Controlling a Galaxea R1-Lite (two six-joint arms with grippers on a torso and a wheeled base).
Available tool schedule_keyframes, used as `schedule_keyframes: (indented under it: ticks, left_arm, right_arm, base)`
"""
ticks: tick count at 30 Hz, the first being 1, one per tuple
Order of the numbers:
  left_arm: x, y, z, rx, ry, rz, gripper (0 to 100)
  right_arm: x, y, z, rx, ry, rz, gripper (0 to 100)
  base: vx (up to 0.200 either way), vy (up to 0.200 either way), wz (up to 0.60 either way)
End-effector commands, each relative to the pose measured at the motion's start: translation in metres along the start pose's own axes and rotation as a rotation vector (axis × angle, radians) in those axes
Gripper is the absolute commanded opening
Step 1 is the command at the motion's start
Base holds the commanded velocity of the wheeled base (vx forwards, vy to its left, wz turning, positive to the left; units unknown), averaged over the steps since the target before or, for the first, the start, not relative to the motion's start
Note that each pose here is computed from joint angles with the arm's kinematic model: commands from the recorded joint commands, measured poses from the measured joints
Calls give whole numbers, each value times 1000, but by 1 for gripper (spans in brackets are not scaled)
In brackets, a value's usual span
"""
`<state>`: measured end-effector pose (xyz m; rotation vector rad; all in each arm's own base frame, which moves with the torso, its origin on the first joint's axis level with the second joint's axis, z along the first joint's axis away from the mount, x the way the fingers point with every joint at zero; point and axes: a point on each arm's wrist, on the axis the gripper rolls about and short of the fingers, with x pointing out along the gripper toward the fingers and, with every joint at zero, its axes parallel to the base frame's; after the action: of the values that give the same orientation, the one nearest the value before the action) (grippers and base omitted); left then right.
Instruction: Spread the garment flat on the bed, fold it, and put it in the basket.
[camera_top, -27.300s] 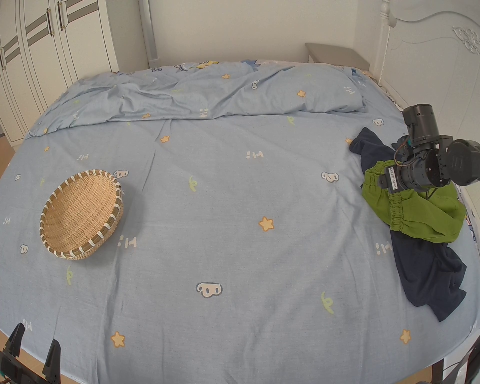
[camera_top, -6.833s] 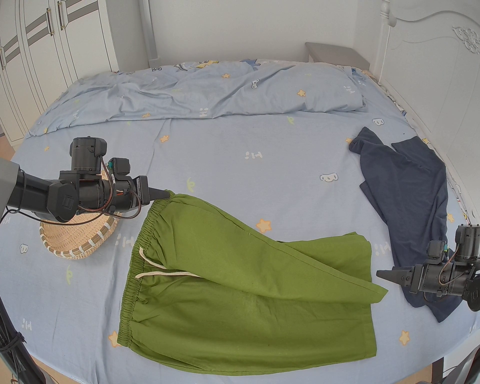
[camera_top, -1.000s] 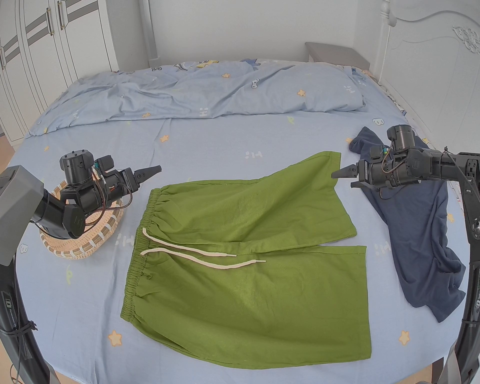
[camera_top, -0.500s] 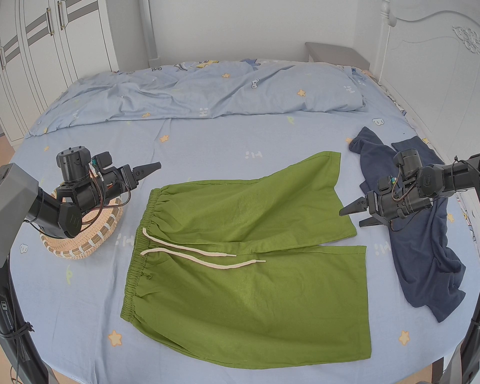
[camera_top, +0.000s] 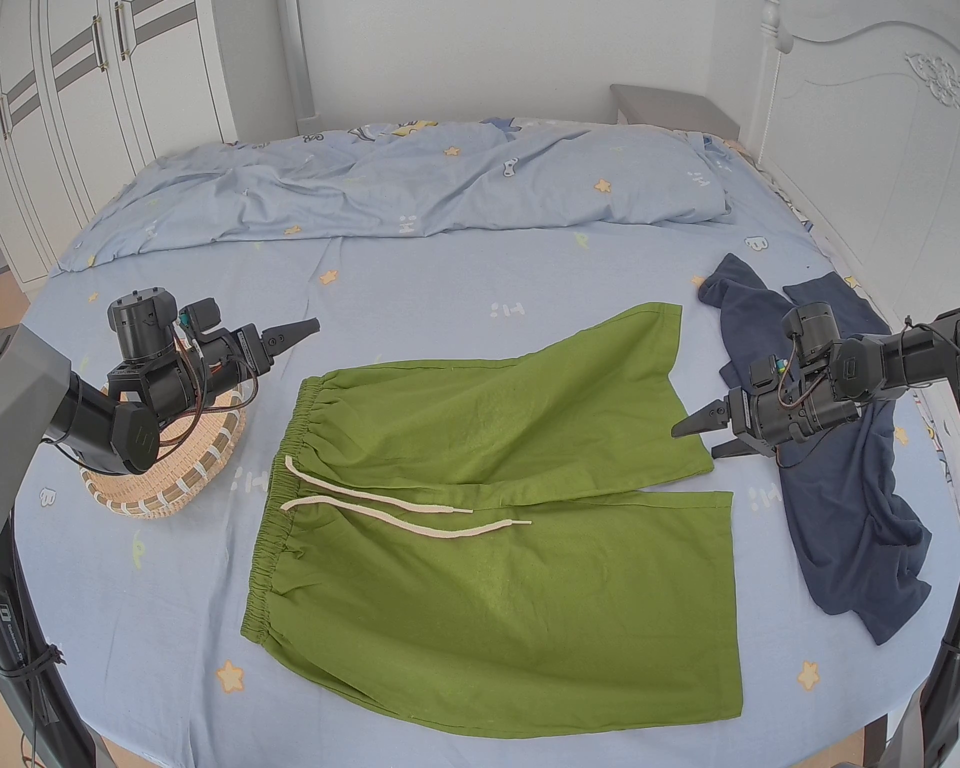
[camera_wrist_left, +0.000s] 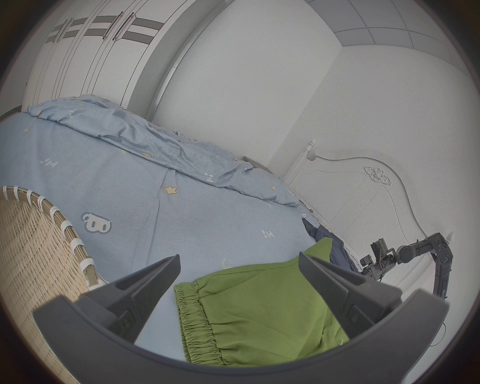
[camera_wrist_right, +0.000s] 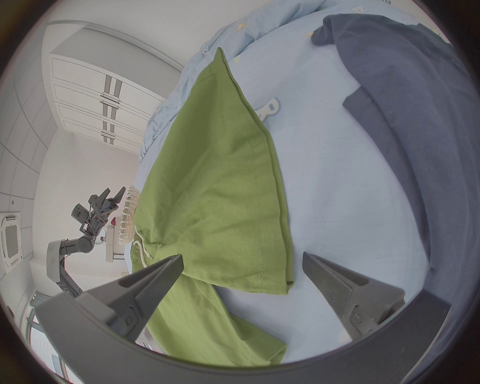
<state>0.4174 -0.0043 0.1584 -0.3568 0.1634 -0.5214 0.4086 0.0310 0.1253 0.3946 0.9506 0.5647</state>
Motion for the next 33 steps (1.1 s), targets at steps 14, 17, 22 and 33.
schedule_keyframes:
  ticks: [14,17,22,33]
  left_arm:
    - [-1,1,0,0,-1,3,100]
    - [0,1,0,1,-2,2,100]
    - [0,1,0,1,-2,2,100]
    - [1,3,-1,-2,3,5,100]
  right_arm:
    - [13,-2,-3,18,30,10,0]
    - [15,-6,-3,21,26,8,0]
    - [14,-9,-4,23,19,5,0]
    - [-5,-10,-20,51,32,-13,0]
  base:
    - [0,0,0]
    - [0,0,0]
    - [0,0,0]
    - [0,0,0]
